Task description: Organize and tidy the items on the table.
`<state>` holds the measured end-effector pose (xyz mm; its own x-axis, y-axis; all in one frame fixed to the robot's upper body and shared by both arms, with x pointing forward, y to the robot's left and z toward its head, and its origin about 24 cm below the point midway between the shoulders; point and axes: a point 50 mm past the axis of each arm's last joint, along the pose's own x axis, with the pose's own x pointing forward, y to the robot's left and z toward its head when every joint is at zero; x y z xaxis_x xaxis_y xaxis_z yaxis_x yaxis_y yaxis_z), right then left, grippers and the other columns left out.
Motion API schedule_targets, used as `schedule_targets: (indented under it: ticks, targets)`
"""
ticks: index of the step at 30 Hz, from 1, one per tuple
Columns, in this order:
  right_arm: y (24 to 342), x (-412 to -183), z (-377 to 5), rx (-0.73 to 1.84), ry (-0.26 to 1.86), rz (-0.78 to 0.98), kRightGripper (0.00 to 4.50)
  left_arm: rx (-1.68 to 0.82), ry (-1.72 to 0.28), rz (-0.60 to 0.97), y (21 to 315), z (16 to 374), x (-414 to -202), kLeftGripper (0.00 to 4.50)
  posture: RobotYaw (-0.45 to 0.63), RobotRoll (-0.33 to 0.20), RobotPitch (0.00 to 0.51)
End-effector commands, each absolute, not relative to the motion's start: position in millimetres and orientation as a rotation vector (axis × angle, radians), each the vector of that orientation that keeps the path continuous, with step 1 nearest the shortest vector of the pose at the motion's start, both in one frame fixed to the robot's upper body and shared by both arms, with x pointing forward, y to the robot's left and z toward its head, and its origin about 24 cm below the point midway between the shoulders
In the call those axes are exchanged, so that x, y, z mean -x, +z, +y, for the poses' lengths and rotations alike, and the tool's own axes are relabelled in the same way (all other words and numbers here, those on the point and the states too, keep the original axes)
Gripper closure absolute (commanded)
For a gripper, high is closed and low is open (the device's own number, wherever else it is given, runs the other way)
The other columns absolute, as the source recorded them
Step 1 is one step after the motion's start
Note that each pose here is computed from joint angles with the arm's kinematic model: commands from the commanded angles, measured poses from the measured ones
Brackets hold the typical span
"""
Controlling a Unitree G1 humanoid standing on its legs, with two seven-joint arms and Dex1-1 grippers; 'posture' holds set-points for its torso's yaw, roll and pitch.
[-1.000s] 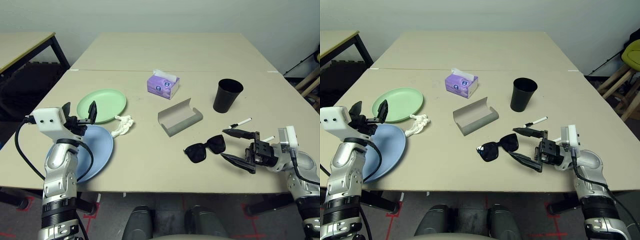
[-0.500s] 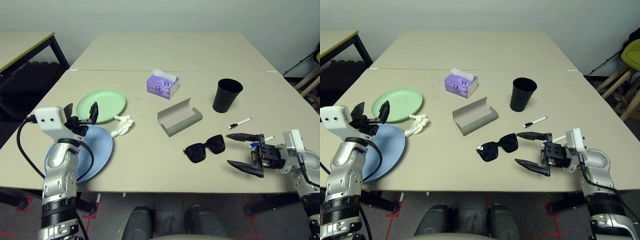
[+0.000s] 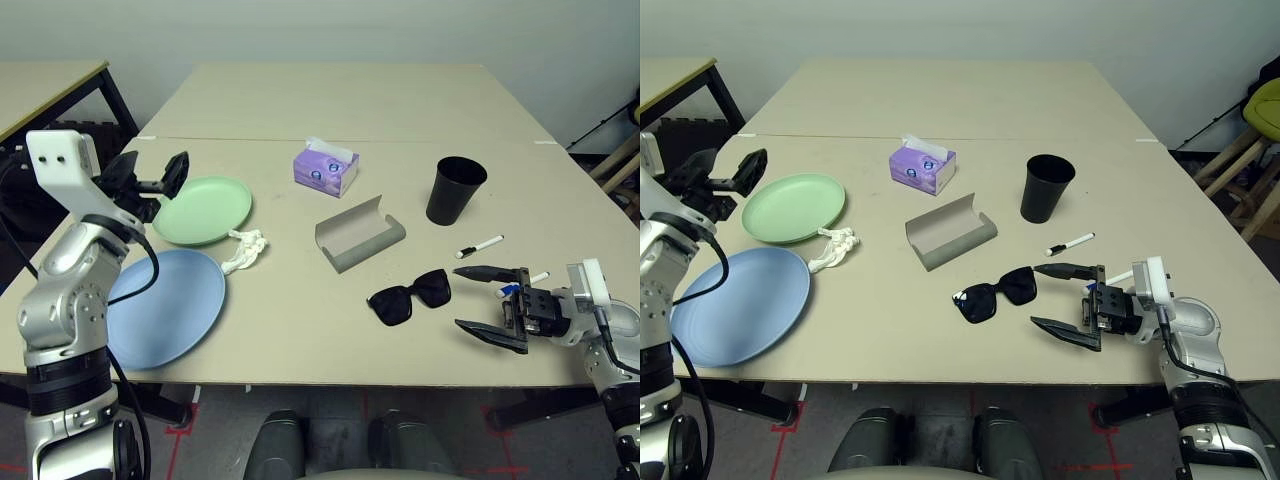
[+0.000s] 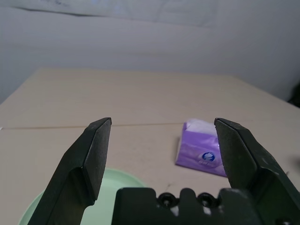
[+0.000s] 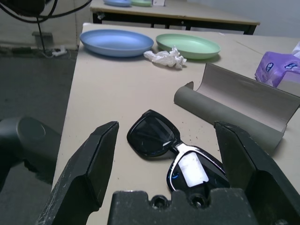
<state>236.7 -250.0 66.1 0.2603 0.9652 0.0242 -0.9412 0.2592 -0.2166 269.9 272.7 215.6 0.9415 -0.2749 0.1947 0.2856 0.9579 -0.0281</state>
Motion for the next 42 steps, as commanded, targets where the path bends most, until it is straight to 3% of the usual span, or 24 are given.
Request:
schedule_targets:
  ticks: [1,14,18,22,42]
  targets:
    - [69,-238,-249,0.152,1.299,-0.188,0.03,0.054,-0.366,-0.106,205,271,-261,0.0,0.11,0.0,0.014]
    - [70,-237,-247,0.119,1.287,-0.226,0.03,0.011,-0.482,0.057,183,285,-243,0.0,0.11,0.0,0.014]
    - [69,-236,-247,0.127,1.291,-0.221,0.03,-0.045,-0.466,0.189,175,298,-240,0.0,0.11,0.0,0.017]
    - [71,-238,-246,0.108,1.267,-0.233,0.03,-0.038,-0.397,0.294,165,313,-236,0.0,0.11,0.0,0.021]
    - [73,-242,-244,0.128,1.268,-0.225,0.03,-0.01,-0.016,0.503,114,381,-211,0.0,0.12,0.0,0.035]
